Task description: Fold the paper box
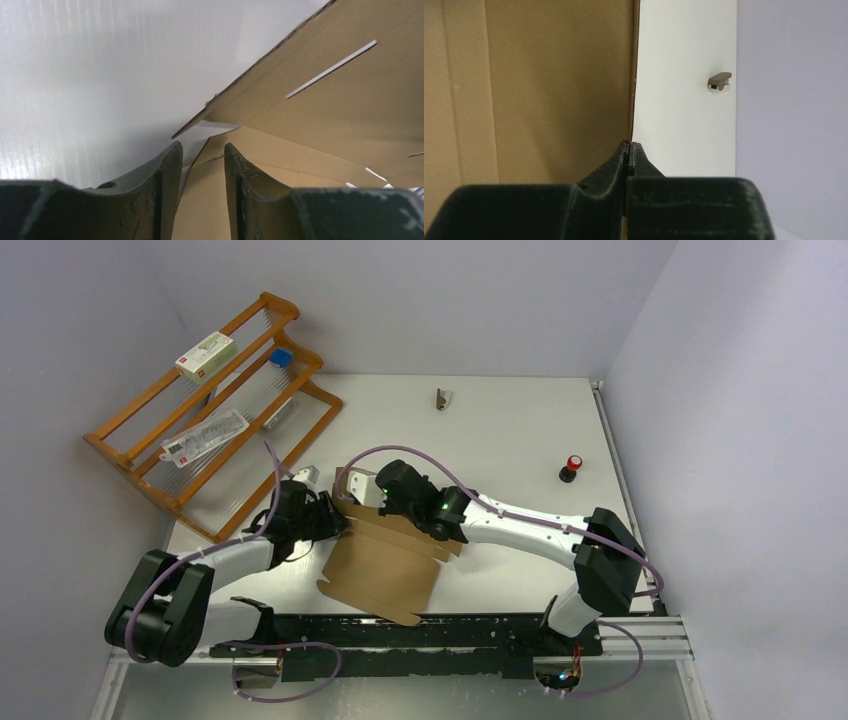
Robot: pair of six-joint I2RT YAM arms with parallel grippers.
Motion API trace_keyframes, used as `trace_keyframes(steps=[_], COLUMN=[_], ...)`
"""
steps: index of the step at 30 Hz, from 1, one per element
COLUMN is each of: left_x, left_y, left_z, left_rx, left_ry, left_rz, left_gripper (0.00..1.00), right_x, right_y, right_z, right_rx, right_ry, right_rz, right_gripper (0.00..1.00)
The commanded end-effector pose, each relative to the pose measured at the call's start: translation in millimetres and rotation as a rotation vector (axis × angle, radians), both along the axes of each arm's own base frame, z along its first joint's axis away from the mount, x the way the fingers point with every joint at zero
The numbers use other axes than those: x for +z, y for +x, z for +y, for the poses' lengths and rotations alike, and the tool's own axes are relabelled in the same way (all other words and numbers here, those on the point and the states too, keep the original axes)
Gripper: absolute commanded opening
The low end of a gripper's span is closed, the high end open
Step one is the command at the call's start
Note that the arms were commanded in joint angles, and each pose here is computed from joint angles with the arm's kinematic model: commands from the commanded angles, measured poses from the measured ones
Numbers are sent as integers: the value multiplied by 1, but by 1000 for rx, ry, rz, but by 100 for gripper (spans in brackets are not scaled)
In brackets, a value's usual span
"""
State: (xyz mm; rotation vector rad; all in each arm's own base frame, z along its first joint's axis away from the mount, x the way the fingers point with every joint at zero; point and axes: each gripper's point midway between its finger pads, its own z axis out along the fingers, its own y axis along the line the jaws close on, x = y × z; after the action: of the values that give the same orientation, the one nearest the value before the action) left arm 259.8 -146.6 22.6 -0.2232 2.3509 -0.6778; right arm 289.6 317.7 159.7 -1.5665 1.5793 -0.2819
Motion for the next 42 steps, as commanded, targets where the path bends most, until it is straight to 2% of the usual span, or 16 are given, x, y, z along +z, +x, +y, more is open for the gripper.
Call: trace_keyframes(steps=[1, 7, 12, 18, 24, 31, 37, 42], left_x=[26, 48, 51, 48, 86, 113, 144, 169], left_y=[16, 12, 8, 6, 9, 25, 44, 61], left_z=[-22, -38, -41, -33, -31, 0, 16, 24], left_rx=[-72, -134, -140, -97, -64, 59, 141, 170], left_ry=[-80, -89, -49, -34, -82, -27, -55, -52], left_rz=[-118, -209, -234, -218, -305, -338, -388, -438], left_gripper=[39, 28, 26, 30, 34, 42, 45, 50], right_x=[9, 5, 3, -3, 1, 8, 16, 33], right_y=[1, 2, 0, -5, -13, -28, -27, -23], right_z=[3, 4, 3, -4, -9, -9, -16, -17], right_rx=[3, -14, -6, 7, 14, 55, 56, 66], right_ry=[1, -23, -50, -122, -142, -164, -203, -178], right_rz=[-44, -70, -84, -126, -160, -224, -333, -456], right_gripper=[0, 0, 0, 0, 0, 0, 0, 0])
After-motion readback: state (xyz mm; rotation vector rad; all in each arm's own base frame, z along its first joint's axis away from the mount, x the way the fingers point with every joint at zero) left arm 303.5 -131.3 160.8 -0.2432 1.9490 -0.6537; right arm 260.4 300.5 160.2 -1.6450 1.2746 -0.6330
